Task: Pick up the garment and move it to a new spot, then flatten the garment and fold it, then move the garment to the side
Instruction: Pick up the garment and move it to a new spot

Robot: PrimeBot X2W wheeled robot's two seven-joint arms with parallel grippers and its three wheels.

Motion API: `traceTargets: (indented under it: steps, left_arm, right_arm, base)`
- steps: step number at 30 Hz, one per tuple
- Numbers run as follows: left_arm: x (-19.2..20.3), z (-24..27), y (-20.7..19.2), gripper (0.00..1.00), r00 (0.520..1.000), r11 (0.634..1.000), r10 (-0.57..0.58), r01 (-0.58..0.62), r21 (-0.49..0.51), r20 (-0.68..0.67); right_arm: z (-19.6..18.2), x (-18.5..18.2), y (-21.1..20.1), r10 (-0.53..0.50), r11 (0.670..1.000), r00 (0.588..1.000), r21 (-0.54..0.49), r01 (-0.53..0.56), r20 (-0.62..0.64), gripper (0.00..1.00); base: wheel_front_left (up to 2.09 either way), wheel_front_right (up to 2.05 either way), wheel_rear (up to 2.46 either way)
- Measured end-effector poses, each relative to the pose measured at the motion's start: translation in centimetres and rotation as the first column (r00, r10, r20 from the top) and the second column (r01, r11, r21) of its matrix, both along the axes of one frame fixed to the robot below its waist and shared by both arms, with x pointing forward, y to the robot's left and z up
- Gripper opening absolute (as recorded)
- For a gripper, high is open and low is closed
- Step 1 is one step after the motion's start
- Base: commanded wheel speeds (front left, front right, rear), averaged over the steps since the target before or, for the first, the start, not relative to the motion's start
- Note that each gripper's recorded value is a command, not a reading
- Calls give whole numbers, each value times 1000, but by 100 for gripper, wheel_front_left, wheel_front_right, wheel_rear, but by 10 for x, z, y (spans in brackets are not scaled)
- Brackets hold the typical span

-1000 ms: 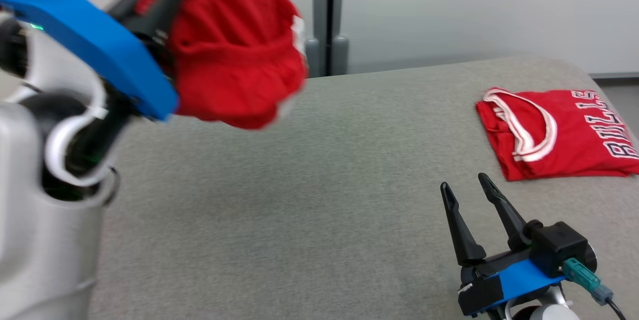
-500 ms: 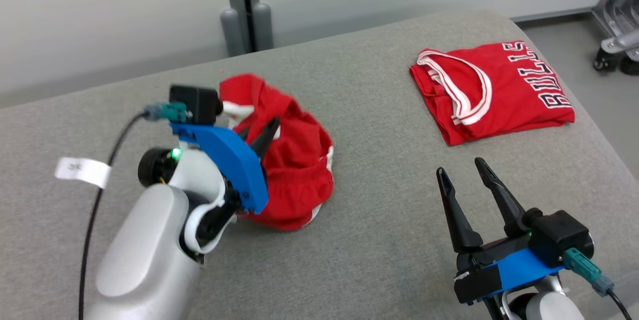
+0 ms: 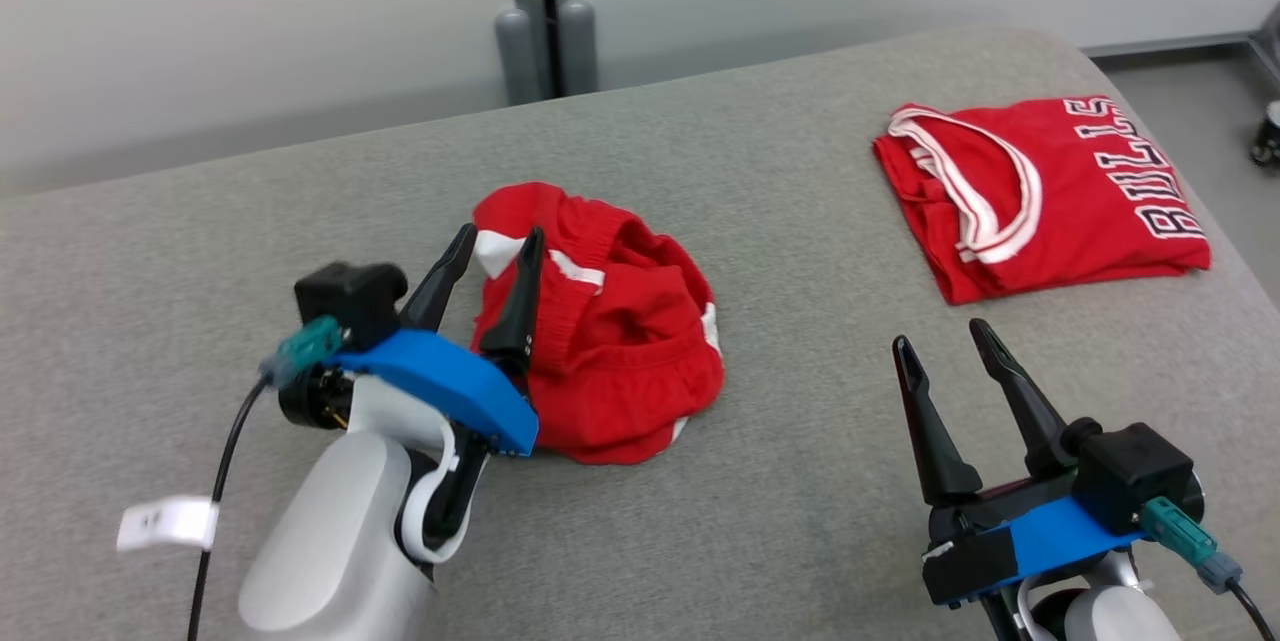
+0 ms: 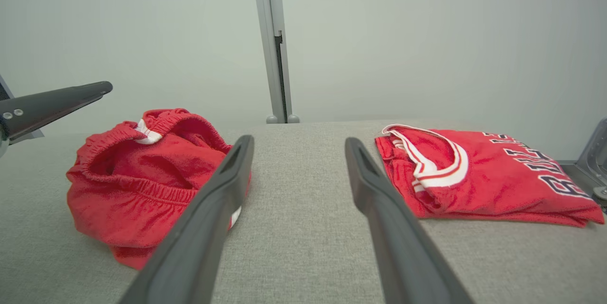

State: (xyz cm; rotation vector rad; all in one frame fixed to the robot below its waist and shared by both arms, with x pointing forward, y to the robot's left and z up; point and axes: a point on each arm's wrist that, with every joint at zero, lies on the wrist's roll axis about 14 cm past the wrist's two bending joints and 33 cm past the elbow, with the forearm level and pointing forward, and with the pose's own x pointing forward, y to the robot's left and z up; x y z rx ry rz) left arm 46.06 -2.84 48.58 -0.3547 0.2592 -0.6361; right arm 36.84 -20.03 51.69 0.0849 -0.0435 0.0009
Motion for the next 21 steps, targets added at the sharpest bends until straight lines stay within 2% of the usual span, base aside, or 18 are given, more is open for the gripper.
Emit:
traceTargets:
  steps: [7, 11, 21]
  left_arm:
    - [-14, 27, 52, 100, 968, 966, 215, -191, -174, 133]
    - [-25, 43, 84, 100, 935, 942, 304, -265, -206, 184]
    - [-64, 29, 162, 100, 852, 885, 463, -458, -79, 244]
  right_arm:
    - [6, 9, 20, 63, 998, 998, 3, -63, 19, 100]
    - [10, 12, 25, 77, 997, 996, 23, -78, 34, 100]
    - [3, 10, 30, 90, 995, 996, 44, -91, 28, 100]
  base:
    - [0, 0, 0]
    - [0, 0, 0]
    - [0, 0, 0]
